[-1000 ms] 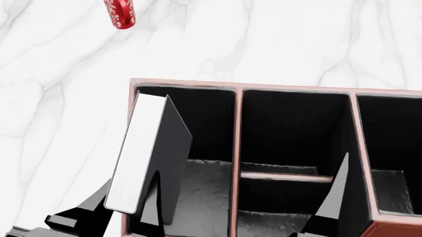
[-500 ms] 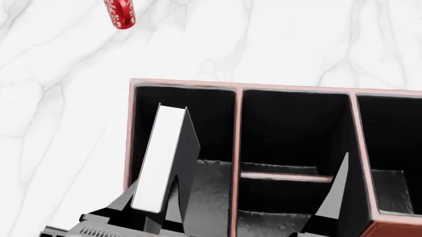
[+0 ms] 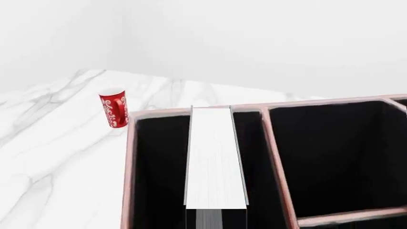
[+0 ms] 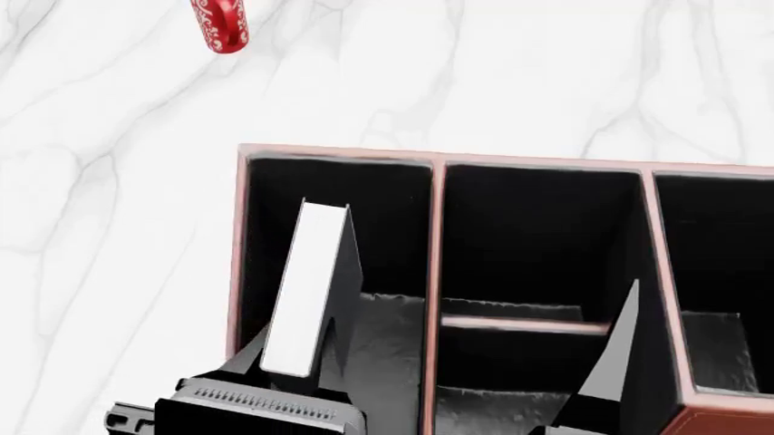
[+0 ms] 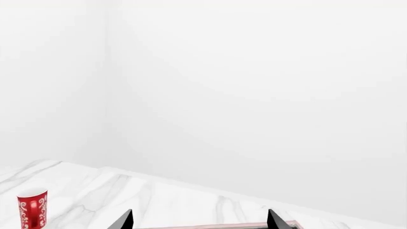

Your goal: Pick up the book and place it in the left compartment of the caddy.

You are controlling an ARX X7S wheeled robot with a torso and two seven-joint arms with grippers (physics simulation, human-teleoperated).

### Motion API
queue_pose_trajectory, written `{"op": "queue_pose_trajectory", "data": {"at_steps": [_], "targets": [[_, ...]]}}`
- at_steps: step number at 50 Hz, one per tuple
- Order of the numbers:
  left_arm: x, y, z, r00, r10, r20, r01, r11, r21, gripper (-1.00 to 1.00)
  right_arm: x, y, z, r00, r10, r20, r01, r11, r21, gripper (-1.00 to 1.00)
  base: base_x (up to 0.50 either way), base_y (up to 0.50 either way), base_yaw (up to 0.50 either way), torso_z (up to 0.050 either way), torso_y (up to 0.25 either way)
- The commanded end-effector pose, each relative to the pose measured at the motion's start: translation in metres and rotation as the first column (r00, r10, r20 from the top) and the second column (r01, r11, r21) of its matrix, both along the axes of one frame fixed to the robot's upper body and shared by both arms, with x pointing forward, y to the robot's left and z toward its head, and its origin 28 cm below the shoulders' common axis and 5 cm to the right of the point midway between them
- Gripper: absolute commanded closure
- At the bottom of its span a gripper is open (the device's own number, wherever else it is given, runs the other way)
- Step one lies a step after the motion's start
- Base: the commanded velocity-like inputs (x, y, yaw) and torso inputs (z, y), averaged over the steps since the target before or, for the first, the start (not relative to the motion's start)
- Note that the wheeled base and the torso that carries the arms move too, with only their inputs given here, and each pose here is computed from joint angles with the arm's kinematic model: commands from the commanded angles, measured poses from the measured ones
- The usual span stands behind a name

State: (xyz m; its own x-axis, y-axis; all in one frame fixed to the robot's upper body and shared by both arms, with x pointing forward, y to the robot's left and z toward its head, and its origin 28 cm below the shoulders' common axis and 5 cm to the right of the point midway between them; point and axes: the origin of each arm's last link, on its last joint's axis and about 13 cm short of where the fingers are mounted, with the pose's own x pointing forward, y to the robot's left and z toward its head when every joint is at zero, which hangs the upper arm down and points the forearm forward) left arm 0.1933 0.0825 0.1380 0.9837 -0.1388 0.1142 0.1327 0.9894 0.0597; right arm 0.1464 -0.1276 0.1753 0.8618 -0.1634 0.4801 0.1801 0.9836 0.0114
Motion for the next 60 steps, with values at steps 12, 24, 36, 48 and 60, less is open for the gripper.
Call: {"op": "queue_pose_trajectory", "data": {"at_steps": [12, 24, 36, 48, 60], "targets": [[0.0134, -0.0096, 0.0009, 0.998, -0.044, -0.033, 0.042, 0.997, -0.066, 1.00, 0.0027, -0.0027, 0.0009, 1.000, -0.015, 0.021, 0.015, 1.000, -0.003, -1.00, 0.00, 0.00, 0.00, 0.001, 0.001], [0.0150, -0.0109, -0.0006, 0.998, -0.042, -0.036, 0.040, 0.997, -0.063, 1.00, 0.0023, -0.0032, 0.0014, 1.000, -0.015, 0.023, 0.015, 1.000, -0.001, -1.00, 0.00, 0.00, 0.00, 0.000, 0.002], [0.0141, -0.0109, 0.0012, 0.996, -0.073, -0.048, 0.069, 0.994, -0.087, 1.00, 0.0024, -0.0027, 0.0013, 1.000, -0.013, 0.023, 0.013, 1.000, -0.001, -1.00, 0.00, 0.00, 0.00, 0.000, 0.001], [0.0117, -0.0111, 0.0028, 0.994, -0.100, -0.038, 0.095, 0.990, -0.100, -1.00, 0.0025, -0.0023, 0.0012, 1.000, -0.013, 0.022, 0.013, 1.000, -0.004, -1.00, 0.00, 0.00, 0.00, 0.000, 0.000], [0.0096, -0.0117, 0.0038, 0.993, -0.110, -0.033, 0.106, 0.989, -0.104, -1.00, 0.0026, -0.0021, 0.0014, 1.000, -0.010, 0.022, 0.010, 1.000, -0.005, -1.00, 0.00, 0.00, 0.00, 0.000, 0.000]]}}
